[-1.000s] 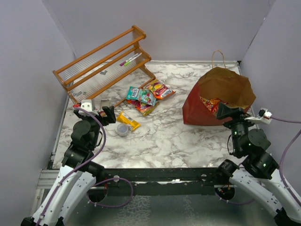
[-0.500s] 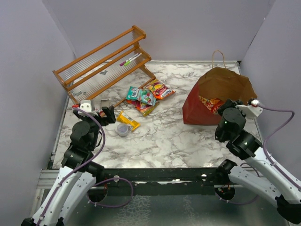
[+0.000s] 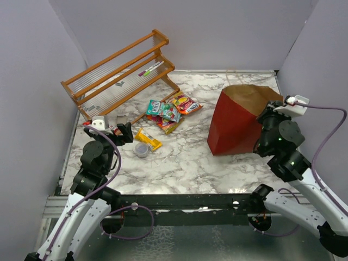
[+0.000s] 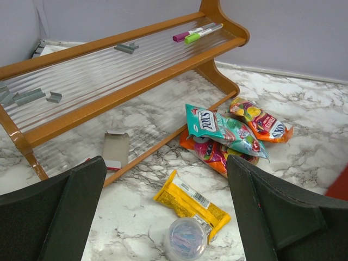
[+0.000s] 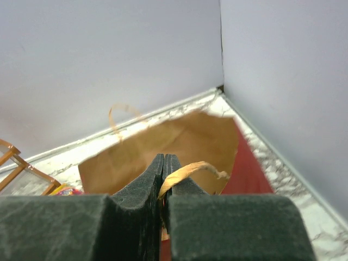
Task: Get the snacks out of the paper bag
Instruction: Adjust the paper bag at the center of the board.
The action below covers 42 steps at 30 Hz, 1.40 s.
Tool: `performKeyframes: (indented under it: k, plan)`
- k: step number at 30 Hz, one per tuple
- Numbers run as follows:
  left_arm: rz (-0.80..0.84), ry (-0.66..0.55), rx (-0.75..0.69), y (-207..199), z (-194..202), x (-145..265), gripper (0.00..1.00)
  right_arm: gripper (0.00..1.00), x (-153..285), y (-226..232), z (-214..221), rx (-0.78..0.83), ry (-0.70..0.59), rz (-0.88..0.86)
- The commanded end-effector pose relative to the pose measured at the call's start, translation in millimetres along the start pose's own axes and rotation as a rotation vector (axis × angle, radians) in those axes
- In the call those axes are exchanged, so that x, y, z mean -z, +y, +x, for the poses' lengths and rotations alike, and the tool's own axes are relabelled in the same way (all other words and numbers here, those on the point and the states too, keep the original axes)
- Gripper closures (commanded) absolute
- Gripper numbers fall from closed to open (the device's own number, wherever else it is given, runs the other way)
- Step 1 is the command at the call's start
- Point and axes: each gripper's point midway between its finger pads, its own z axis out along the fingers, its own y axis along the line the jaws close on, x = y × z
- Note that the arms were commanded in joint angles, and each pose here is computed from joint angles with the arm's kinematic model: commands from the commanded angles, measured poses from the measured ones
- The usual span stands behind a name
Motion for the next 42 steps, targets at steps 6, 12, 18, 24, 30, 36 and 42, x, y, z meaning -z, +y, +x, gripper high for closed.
performKeyframes:
  k: [6, 12, 18, 24, 30, 36, 42]
  plan:
    - [0.042, -0.025, 0.025, -9.0, -9.9, 4.0, 0.05, 0.99, 24.2, 13.9, -73.6, 0.218, -0.151, -0.322]
    - [0.095, -0.01, 0.054, -20.4, -5.5, 2.4, 0.05, 0.98, 86.0, 99.7, -32.0, 0.285, -0.11, -0.955]
    - [0.107, 0.022, 0.046, -24.2, 0.3, -1.4, 0.05, 0.99, 39.2, 119.9, -21.4, 0.346, -0.054, -0.789]
    - [0.111, 0.032, 0.045, -24.8, 2.8, -1.1, 0.05, 0.99, -19.7, 114.2, -30.9, 0.482, -0.145, -0.476]
    - [0.118, 0.025, 0.042, -25.3, 0.9, 0.7, 0.05, 0.99, -27.1, 126.2, -27.1, 0.611, -0.227, -0.616]
    - [0.153, 0.008, 0.043, -31.9, -1.6, 2.3, 0.04, 0.99, 4.7, 132.4, -23.6, 0.581, -0.191, -0.819]
    - [0.198, 0.018, 0.054, -41.0, -0.3, 4.7, 0.04, 0.98, 58.4, 172.4, 18.7, 0.412, -0.004, -1.193]
